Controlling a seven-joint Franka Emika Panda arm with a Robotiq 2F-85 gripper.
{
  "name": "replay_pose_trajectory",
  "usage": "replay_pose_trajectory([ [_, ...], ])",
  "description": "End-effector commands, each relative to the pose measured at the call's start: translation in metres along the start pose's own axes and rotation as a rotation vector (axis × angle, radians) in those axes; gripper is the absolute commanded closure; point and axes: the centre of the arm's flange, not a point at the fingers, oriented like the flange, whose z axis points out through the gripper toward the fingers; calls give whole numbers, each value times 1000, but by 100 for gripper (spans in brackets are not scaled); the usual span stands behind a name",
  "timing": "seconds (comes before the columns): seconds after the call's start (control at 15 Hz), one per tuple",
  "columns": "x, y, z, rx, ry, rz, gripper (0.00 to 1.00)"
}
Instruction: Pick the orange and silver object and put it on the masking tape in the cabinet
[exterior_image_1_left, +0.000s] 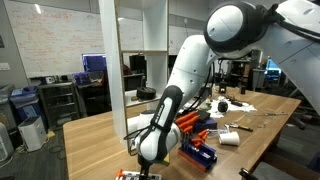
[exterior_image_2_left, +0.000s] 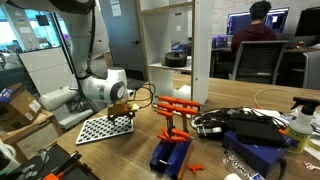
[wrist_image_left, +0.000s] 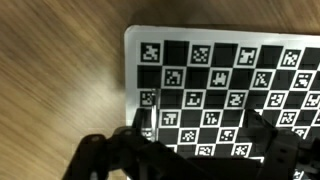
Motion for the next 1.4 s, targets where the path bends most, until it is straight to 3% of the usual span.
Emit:
replay_pose_trajectory([
  [0.0,5,23,13,-15,6,12,0],
  [0.07,4,28,15,-17,6,18,0],
  [0.13,3,32,15,-14,8,20,25],
  [0.27,0,38,18,-15,7,26,33],
  [0.8,-2,50,7,-32,16,42,95],
  [0.93,-3,53,4,-39,16,44,100],
  [1.33,0,50,-33,-58,24,58,97],
])
